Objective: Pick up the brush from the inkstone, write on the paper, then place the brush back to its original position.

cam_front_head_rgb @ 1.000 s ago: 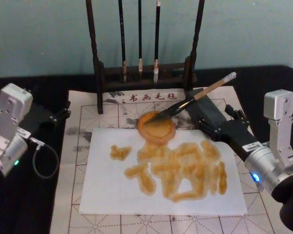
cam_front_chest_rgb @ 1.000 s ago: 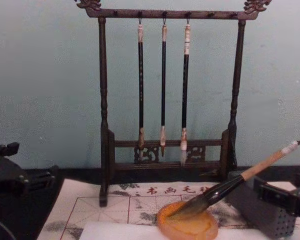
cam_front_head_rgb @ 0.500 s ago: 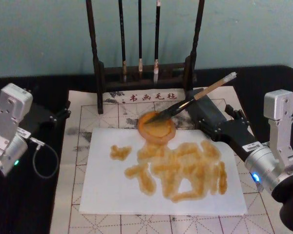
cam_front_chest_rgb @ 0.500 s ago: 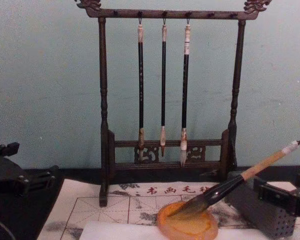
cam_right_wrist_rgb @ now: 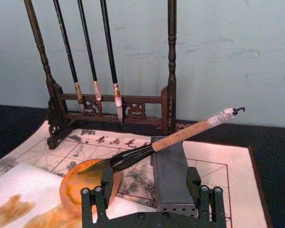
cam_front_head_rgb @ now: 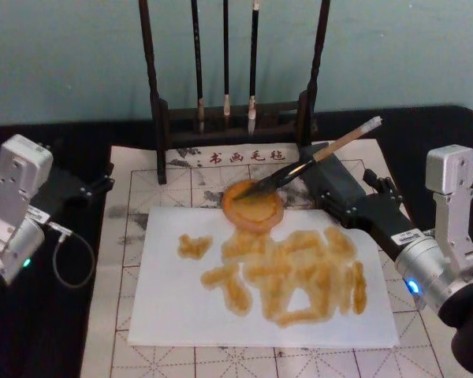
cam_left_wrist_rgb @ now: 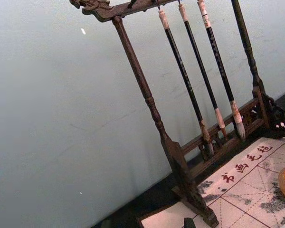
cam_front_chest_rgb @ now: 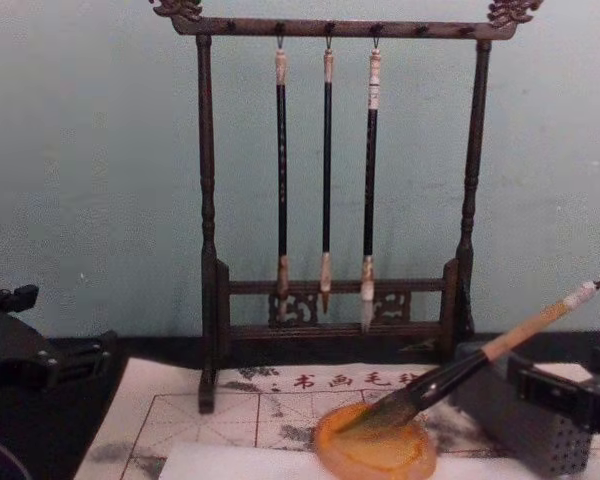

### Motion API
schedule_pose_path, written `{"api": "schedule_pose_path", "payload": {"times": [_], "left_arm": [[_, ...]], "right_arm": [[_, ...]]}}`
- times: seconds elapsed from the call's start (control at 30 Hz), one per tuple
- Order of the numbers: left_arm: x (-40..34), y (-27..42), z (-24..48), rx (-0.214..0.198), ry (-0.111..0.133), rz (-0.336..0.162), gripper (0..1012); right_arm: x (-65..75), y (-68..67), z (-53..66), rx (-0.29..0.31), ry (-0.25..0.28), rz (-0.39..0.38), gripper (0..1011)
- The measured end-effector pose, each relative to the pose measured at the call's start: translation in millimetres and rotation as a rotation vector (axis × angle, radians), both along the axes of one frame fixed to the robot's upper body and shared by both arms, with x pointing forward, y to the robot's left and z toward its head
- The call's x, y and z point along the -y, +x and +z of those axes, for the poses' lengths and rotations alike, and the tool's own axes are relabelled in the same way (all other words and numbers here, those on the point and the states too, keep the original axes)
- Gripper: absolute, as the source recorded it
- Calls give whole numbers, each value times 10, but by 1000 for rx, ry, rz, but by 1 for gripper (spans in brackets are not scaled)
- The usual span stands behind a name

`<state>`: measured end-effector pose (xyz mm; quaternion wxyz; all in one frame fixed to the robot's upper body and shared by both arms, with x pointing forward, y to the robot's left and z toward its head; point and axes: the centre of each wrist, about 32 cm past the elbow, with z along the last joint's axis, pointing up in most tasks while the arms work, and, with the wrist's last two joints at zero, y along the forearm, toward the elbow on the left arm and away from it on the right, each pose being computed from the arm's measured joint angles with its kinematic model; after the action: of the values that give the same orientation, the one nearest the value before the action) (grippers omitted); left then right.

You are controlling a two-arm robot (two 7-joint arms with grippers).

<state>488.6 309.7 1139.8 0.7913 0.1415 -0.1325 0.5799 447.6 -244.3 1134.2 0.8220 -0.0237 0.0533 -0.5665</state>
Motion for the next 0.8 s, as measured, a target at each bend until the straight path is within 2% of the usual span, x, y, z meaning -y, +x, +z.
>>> {"api": "schedule_pose_path", "payload": {"times": [0.8], "left_arm": [[0, 0, 0, 0, 0, 0, 1001]], "right_arm": [[0, 0, 0, 0, 0, 0, 1000]]}}
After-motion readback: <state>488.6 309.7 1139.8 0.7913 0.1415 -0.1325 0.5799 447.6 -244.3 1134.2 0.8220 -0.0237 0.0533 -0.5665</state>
